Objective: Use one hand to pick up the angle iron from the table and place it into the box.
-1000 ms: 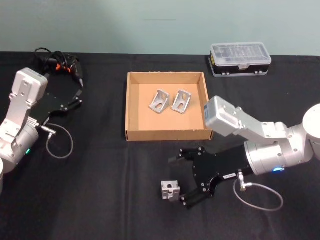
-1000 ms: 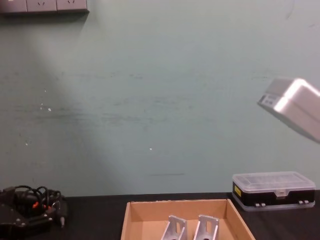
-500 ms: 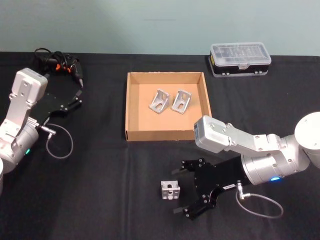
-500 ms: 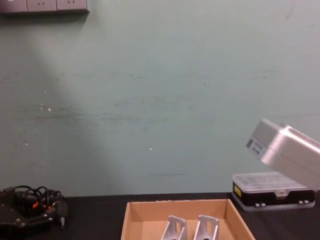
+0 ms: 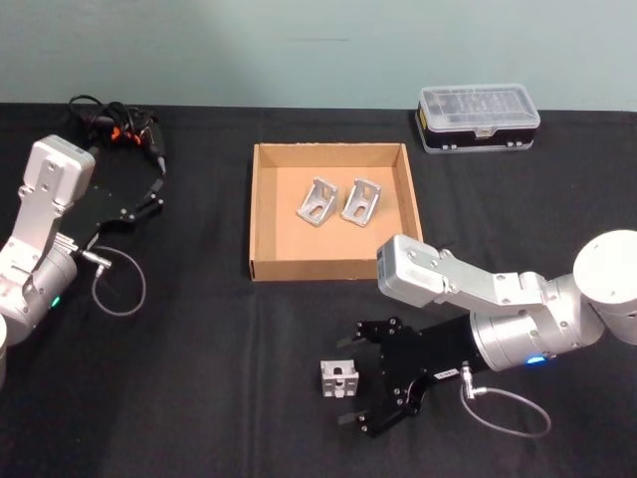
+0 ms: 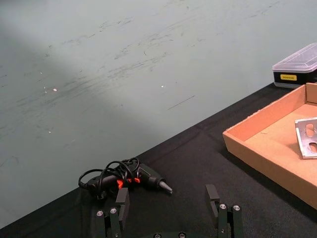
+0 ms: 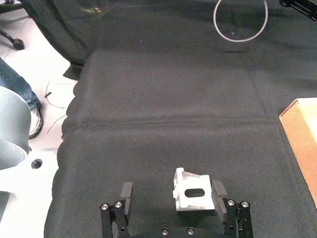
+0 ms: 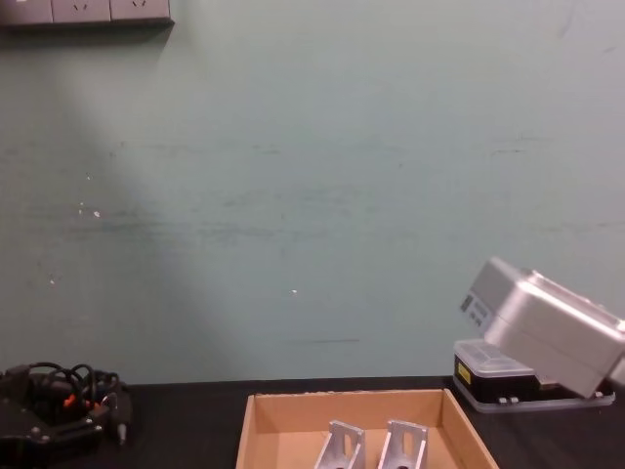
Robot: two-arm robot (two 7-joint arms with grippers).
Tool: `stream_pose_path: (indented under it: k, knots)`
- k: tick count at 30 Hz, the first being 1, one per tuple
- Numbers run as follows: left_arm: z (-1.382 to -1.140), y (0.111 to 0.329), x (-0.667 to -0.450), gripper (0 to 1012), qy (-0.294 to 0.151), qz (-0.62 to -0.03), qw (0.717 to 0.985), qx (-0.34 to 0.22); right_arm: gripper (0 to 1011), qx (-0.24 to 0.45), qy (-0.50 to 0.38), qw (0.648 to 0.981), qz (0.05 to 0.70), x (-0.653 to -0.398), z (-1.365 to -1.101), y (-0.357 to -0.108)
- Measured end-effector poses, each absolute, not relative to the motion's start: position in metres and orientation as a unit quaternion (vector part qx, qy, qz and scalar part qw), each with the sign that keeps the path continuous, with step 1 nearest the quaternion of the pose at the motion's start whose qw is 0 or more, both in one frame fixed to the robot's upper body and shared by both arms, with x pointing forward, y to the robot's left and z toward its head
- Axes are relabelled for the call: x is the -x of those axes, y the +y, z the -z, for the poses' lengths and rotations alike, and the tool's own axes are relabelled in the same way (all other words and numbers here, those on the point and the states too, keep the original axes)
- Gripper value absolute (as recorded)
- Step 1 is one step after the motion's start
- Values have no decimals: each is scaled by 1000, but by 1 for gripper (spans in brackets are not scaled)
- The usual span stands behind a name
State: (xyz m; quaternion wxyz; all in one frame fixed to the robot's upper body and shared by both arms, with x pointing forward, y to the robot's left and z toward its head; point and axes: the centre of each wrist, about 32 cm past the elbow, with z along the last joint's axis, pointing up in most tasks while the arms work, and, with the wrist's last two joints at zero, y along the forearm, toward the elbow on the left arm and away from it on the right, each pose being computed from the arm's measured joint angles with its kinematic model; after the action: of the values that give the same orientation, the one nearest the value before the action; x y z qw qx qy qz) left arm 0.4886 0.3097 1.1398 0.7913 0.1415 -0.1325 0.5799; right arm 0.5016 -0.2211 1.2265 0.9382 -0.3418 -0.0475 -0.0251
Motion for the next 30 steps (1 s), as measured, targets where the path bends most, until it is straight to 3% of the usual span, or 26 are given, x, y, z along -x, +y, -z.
stream_pose_path:
  k: [12, 20, 23, 30]
  knots:
    - [-1140, 310, -489, 1000, -132, -580, 791, -141, 1000, 343, -45, 938, 26, -503, -1223, -218]
    - [-1140, 310, -489, 1000, -132, -580, 791, -141, 840, 345, -44, 937, 21, -503, -1221, -216]
    - [-1140, 310, -489, 1000, -132, -580, 791, -141, 712, 347, -43, 937, 18, -502, -1220, -215]
    - [-1140, 310, -489, 1000, -132, -580, 791, -141, 536, 348, -44, 936, 13, -501, -1220, -213]
